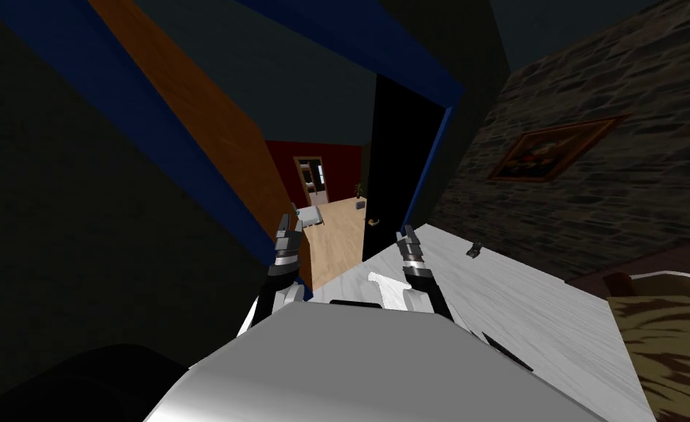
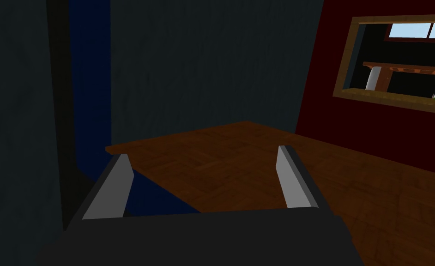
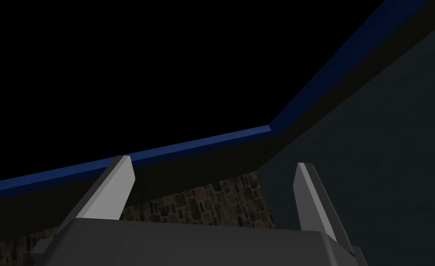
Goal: Push the door open
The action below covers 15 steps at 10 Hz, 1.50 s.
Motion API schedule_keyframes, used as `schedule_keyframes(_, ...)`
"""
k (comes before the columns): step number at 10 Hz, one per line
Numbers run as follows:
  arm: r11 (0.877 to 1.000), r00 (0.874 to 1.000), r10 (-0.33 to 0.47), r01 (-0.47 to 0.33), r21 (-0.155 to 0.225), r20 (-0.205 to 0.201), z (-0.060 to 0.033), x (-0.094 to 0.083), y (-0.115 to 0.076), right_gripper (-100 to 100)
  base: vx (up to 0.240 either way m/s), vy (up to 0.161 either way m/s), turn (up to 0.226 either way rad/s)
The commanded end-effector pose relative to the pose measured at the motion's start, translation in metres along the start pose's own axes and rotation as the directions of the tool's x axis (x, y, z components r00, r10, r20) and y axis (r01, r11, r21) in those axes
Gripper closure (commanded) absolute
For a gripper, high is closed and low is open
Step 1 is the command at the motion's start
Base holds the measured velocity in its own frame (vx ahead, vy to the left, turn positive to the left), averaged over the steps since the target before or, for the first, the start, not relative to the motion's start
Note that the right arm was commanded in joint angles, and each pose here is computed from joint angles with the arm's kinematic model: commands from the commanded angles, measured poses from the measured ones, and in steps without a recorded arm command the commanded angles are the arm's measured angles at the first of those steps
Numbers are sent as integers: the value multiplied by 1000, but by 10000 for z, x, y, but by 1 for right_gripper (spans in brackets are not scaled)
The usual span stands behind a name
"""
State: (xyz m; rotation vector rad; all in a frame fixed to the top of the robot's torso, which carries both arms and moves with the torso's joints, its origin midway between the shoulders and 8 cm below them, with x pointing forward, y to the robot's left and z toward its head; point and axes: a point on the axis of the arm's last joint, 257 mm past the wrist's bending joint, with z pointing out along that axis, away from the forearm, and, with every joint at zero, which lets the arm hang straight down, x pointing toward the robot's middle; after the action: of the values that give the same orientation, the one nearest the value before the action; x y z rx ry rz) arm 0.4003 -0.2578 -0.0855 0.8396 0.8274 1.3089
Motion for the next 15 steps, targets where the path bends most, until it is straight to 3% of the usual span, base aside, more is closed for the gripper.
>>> schedule_keyframes(1,1000,1000,5,-4,23,-13,-14,46,-161,-100,71,-108,100)
schedule_keyframes(5,998,999,14,-11,67,-37,-79,154,-469,-100,70,-86,67)
schedule_keyframes(12,985,995,41,-24,169,-94,-286,437,-1149,-100,78,-114,102)
schedule_keyframes(15,981,994,45,-25,194,-101,-349,480,-1286,-100,34,-55,49)
